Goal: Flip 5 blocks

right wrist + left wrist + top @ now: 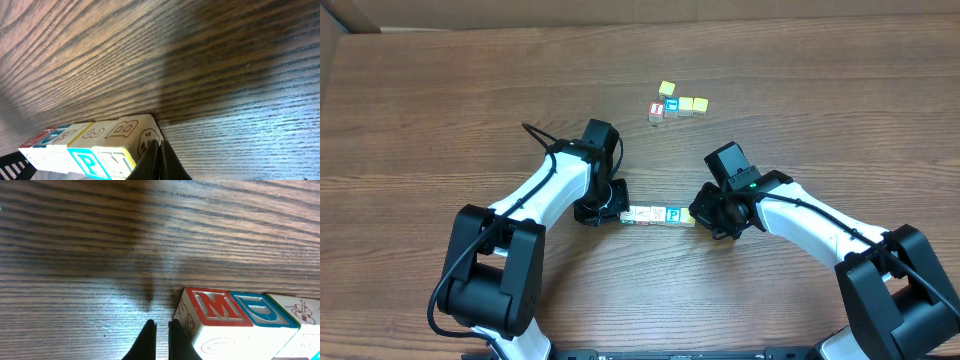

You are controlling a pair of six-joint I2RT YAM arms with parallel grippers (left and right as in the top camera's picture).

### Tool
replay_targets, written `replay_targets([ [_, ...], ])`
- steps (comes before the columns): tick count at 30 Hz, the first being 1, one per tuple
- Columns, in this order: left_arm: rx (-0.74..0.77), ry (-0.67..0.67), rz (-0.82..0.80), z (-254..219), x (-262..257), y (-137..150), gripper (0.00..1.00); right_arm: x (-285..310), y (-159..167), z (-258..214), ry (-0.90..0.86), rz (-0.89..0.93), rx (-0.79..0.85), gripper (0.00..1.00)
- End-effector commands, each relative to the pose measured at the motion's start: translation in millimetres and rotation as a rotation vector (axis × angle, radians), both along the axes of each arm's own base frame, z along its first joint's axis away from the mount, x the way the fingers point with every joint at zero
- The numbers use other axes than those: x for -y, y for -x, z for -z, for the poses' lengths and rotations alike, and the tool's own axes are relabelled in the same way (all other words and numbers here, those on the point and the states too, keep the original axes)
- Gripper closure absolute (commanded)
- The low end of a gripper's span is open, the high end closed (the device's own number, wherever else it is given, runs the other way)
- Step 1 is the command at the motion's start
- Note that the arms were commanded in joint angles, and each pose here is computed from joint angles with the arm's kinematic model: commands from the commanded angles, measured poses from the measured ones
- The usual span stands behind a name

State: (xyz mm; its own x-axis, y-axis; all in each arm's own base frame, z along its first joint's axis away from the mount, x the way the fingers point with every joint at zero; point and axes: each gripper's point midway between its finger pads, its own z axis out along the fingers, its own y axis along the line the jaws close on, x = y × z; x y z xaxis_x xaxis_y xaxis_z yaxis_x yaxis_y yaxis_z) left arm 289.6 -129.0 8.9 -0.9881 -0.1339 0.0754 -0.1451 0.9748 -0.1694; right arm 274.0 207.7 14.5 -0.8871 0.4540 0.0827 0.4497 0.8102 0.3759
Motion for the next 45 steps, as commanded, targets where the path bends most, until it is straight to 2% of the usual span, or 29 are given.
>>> replay_targets([
  [1, 0.005, 0.023, 0.041, 1.7, 4.3, 0.1, 0.96, -7.8, 7.6, 0.5, -0.033, -0.013, -0.030, 0.96],
  [16, 0.019, 0.026, 0.123, -4.7, 4.3, -2.7, 0.96, -9.7, 9.7, -0.2, -0.047, -0.005, -0.046, 0.96],
  [22, 0.043, -0.040, 0.126, -22.8, -3.6, -16.3, 0.96, -9.8, 9.0, -0.4, -0.049, -0.004, -0.044, 0.96],
  [26, 0.062, -0.049, 0.125, -32.5, -3.4, -24.2, 0.96, -9.6, 9.7, -0.2, -0.048, -0.004, -0.046, 0.96],
  [31, 0.048, -0.060, 0.121, -32.2, -5.7, -21.0, 0.96, -9.6, 9.7, -0.2, -0.048, -0.004, -0.046, 0.96],
  [36, 0.056, -0.163, 0.102, -32.5, -27.4, -24.4, 0.96, -3.8, 1.3, -3.6, -0.041, -0.007, -0.026, 0.96],
  [45, 0.011, -0.138, 0.028, -35.2, -41.3, -21.6, 0.96, 25.3, -11.9, -22.6, 0.055, -0.045, -0.029, 0.95],
])
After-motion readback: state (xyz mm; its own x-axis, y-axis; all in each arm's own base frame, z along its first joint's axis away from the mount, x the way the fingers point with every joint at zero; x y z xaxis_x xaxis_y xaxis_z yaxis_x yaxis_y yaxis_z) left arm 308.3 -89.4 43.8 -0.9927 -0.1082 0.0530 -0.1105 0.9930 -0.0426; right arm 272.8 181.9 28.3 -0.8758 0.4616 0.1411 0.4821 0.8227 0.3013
